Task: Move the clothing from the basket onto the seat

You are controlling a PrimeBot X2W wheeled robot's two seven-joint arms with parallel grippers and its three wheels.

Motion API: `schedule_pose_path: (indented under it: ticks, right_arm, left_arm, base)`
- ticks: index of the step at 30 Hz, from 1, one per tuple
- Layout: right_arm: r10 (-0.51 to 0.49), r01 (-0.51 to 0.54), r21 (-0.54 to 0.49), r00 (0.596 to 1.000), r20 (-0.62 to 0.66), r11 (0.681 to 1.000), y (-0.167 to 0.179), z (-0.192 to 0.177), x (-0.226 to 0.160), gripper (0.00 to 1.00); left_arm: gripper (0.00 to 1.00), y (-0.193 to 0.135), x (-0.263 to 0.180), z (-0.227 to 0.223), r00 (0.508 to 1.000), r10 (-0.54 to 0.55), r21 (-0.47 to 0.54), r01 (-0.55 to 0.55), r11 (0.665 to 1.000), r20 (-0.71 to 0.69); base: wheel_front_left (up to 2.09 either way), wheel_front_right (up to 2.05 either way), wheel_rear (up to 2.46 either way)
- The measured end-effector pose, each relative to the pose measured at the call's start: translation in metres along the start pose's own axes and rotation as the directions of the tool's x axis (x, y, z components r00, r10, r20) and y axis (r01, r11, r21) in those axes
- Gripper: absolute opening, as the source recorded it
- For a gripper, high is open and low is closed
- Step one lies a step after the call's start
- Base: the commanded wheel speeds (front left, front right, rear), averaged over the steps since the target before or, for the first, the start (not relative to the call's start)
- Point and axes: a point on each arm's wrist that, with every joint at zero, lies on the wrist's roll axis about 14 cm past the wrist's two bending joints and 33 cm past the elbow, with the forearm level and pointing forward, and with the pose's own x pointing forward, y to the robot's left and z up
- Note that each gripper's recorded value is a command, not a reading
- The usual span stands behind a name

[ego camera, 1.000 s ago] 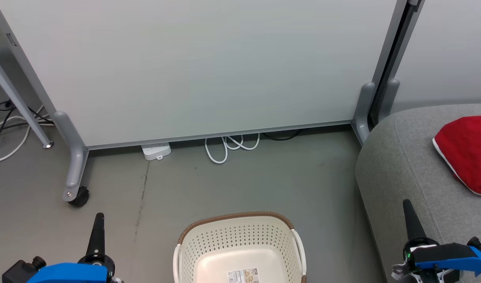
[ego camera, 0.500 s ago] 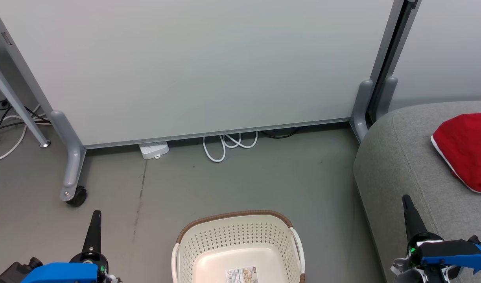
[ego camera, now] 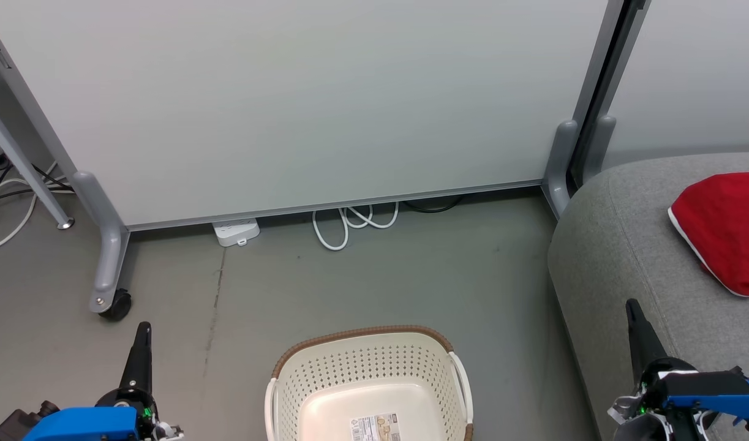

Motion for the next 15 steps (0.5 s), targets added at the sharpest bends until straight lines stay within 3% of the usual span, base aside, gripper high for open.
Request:
schedule_pose_path:
  ticks: [15]
  right_arm:
    - [0.019,-0.019,0.109,1.0,0.0,0.994,0.0046,0.0022,0.0023,0.0]
  left_arm:
    - [0.0,-0.0042,0.0037,0.0,1.0,-0.023,-0.102,0.022,0.995,-0.009]
  base:
    - [0.0,0.0,0.0]
